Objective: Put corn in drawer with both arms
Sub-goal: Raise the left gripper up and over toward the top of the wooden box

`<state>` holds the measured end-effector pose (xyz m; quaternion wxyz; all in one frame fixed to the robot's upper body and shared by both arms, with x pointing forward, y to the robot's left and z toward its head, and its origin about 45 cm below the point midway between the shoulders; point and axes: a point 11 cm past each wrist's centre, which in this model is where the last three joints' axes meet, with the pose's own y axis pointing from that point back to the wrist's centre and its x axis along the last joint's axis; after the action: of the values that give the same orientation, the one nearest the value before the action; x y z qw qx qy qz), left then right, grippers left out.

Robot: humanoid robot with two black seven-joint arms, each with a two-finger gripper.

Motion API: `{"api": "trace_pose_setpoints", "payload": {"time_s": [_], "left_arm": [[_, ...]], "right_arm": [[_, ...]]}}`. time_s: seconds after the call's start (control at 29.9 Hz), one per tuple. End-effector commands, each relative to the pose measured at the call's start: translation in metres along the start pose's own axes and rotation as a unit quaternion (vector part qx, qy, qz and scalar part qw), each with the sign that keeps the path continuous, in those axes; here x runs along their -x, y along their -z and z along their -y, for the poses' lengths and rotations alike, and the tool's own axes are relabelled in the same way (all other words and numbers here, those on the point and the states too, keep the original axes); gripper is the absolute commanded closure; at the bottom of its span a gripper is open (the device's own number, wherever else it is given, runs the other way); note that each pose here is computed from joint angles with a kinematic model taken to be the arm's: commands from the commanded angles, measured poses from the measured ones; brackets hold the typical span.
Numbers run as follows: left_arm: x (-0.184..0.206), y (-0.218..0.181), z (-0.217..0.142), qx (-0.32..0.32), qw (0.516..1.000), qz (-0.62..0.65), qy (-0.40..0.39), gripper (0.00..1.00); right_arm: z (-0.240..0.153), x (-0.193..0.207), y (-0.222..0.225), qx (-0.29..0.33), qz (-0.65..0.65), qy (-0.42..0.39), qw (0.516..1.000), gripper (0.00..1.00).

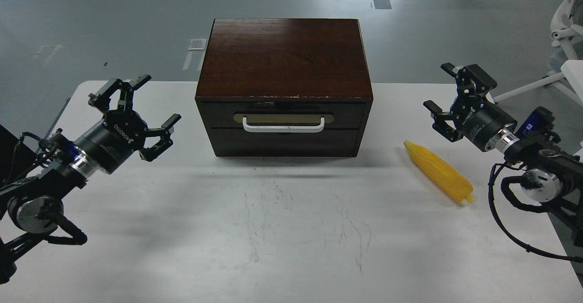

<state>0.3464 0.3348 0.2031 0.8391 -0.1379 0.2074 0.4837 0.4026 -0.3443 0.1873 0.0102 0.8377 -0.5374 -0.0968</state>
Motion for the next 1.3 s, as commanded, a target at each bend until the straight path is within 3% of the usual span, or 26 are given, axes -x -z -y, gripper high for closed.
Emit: {"api": "trace_pose_setpoints", "payload": {"time_s": [0.0,0.3,0.53,0.7,0.84,1.0,1.14,1.27], "left_arm": [[-0.001,0.011,0.000,-0.002,1.000,-0.011,-0.005,0.01],[-0.014,0.001,-0.005,0.001,1.000,0.005,-0.022,0.01],[-0.076,-0.070,-0.020,0.041,0.988,0.099,-0.109,0.01],[-0.073,-0.122,-0.006,0.055,0.978,0.177,-0.094,0.01],[-0.049,-0.173,0.018,0.077,0.964,0.246,-0.057,0.01],[-0.007,-0.203,0.047,0.065,0.935,0.348,0.012,0.01],[0.039,-0.211,0.070,0.051,0.898,0.428,0.085,0.01],[0.112,-0.198,0.096,0.030,0.817,0.540,0.199,0.01]], "right_arm": [[0.001,0.002,-0.008,0.009,-0.001,0.000,1.000,0.00],[0.004,0.002,-0.005,0.008,-0.007,0.000,1.000,0.00],[0.008,0.000,0.010,-0.004,-0.015,0.004,1.000,0.00],[0.013,-0.005,0.019,-0.011,-0.023,0.000,1.000,0.00],[0.015,-0.009,0.023,-0.014,-0.028,-0.005,1.000,0.00],[0.016,-0.009,0.025,-0.016,-0.029,-0.006,0.999,0.00],[0.015,-0.011,0.026,-0.016,-0.031,-0.008,0.999,0.00],[0.014,-0.012,0.028,-0.017,-0.033,-0.010,0.999,0.00]]}}
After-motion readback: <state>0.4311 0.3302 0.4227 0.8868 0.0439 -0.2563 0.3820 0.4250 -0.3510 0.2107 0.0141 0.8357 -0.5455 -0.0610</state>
